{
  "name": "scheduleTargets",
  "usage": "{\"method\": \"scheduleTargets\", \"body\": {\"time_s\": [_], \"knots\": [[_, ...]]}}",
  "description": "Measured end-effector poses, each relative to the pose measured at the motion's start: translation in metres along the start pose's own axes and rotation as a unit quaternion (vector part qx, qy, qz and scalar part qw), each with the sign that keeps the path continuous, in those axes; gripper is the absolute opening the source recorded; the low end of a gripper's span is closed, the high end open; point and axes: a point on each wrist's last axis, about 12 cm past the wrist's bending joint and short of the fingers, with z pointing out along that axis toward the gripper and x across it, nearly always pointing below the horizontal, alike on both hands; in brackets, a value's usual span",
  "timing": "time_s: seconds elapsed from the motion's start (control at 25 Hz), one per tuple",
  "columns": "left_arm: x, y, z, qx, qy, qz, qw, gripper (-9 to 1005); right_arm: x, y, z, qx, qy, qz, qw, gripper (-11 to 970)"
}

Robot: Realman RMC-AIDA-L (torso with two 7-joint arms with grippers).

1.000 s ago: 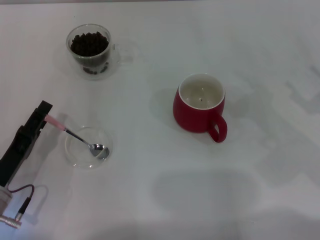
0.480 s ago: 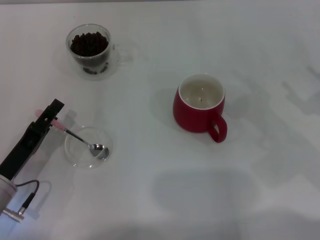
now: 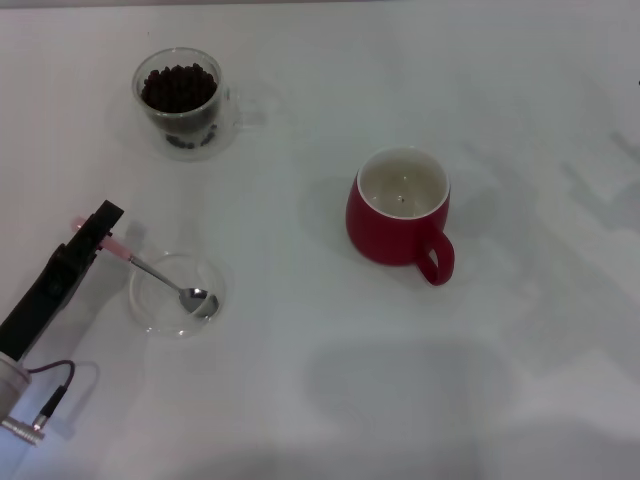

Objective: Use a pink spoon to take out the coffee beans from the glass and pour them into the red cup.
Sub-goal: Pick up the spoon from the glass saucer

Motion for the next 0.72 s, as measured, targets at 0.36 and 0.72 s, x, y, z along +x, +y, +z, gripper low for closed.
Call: {"method": "scheduleTargets", "body": {"time_s": [0.36,0.72], "knots": [[-0.0016,0.0019,0.0045,-0.010,0.011,-0.005,1.000,402,0.0004,0.0042,0.0008,-0.001,-0.006,0.000,1.000,848],[-0.0041,0.0036,0.0066,-0.016,0.016,-0.005,1.000,382,0.0008,0.0056,0.0008,-0.001,-0.007,0.000,1.000,848]]}}
